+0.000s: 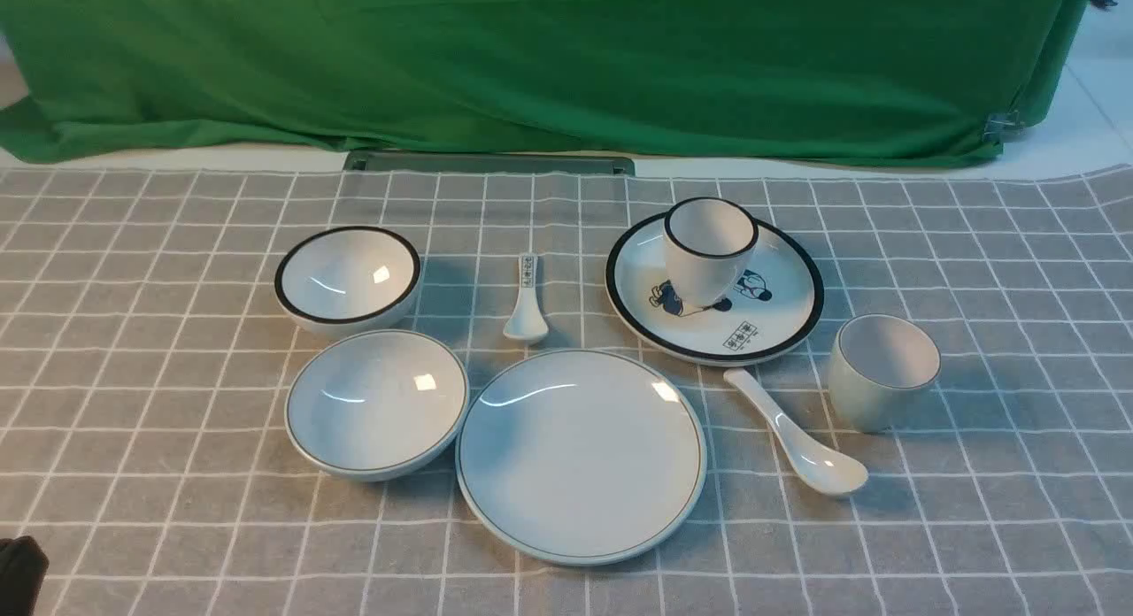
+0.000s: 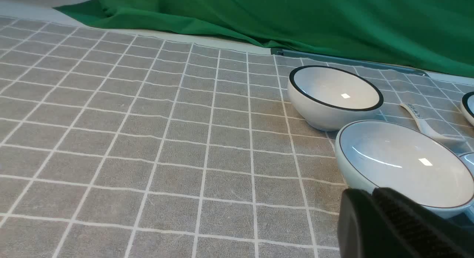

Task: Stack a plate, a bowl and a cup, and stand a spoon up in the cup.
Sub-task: Use the left arm to grab a blue rice bowl

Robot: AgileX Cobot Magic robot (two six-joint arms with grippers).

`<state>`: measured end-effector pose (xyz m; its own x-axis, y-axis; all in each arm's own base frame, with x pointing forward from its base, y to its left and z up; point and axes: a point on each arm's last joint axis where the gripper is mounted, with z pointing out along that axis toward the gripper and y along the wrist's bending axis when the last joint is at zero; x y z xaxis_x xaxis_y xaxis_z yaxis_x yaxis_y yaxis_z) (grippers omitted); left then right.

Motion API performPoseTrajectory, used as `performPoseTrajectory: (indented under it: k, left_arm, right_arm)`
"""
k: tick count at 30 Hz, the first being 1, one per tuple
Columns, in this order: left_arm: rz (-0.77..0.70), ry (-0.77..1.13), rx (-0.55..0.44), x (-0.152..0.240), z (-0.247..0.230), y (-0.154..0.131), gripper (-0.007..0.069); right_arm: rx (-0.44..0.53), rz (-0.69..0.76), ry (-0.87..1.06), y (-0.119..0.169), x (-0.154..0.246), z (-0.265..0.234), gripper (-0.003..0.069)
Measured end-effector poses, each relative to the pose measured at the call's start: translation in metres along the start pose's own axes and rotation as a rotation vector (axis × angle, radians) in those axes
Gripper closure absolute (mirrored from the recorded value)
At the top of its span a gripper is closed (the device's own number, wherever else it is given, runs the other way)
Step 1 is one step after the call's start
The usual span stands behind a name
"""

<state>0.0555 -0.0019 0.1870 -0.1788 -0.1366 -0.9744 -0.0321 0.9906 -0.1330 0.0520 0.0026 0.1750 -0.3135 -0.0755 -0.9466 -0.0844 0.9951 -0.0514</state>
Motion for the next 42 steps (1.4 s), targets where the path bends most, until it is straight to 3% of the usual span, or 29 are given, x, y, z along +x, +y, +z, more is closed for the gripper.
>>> performPoseTrajectory:
  k: [29,31,32,33,34,35,36,39,42]
  left_arm:
    - [-0.008,-0.019,0.000,-0.002,0.000,0.000,0.0612]
    - [-0.074,-0.054,0.008,-0.005,0.000,-0.001,0.0612]
    - [-0.232,-0.113,0.027,-0.010,-0.001,-0.001,0.0612]
    - [-0.254,-0.120,0.030,-0.011,-0.001,-0.001,0.0612]
    - [-0.436,-0.177,0.048,-0.016,-0.002,-0.001,0.0612]
    - [-0.472,-0.190,0.050,-0.018,-0.002,0.000,0.0612]
    - [-0.607,-0.230,0.060,-0.021,-0.002,0.001,0.0612]
    - [-0.669,-0.263,0.059,-0.024,-0.003,0.003,0.0612]
    - [-0.687,-0.181,0.112,-0.027,-0.005,-0.005,0.0612]
  right_arm:
    - [0.000,0.000,-0.001,0.000,0.000,0.000,0.0417]
    - [0.000,0.000,-0.001,0.000,0.000,0.000,0.0417]
    - [0.000,0.000,-0.001,0.000,0.000,0.000,0.0417]
    - [0.000,0.000,-0.001,0.000,0.000,0.000,0.0417]
    - [0.000,0.000,-0.001,0.000,0.000,0.000,0.0417]
    - [0.000,0.000,-0.001,0.000,0.000,0.000,0.0417]
    - [0.000,0.000,-0.001,0.000,0.000,0.000,0.0417]
    - [0.000,0.000,-0.001,0.000,0.000,0.000,0.0417]
    - [0.000,0.000,-0.001,0.000,0.000,0.000,0.0417]
